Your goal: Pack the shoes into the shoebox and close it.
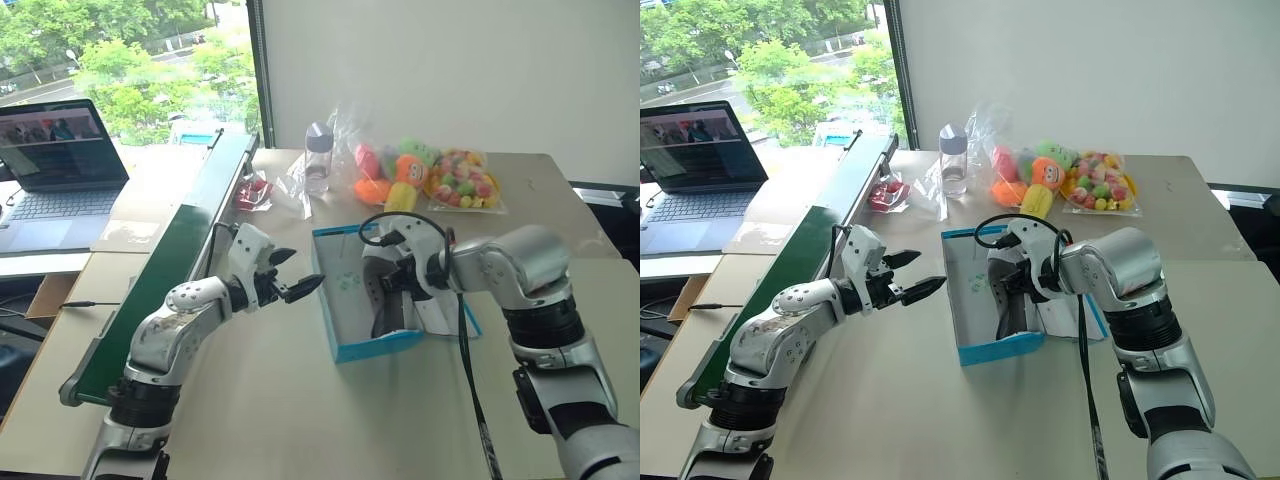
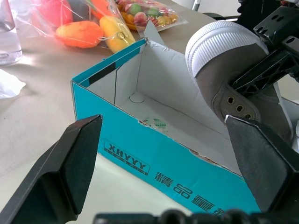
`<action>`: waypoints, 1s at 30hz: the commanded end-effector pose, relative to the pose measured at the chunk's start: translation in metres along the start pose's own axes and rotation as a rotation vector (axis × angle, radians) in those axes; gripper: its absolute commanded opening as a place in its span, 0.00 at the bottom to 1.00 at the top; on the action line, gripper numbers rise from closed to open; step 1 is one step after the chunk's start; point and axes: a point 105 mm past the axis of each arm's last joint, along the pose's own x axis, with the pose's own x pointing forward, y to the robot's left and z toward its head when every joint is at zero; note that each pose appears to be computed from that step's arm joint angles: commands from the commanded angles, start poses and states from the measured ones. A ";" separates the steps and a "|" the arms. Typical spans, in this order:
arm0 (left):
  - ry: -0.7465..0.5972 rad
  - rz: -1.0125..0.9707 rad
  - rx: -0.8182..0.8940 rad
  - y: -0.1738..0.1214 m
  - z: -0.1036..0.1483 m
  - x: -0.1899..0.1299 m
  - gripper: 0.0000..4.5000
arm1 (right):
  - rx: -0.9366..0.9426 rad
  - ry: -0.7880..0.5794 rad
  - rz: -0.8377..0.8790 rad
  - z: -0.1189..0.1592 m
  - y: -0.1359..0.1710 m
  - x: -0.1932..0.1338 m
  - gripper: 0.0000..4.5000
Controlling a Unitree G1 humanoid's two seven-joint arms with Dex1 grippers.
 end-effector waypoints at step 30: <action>-0.066 0.060 0.064 -0.001 0.025 -0.011 1.00 | -0.169 -0.333 -0.010 0.081 0.031 -0.013 0.99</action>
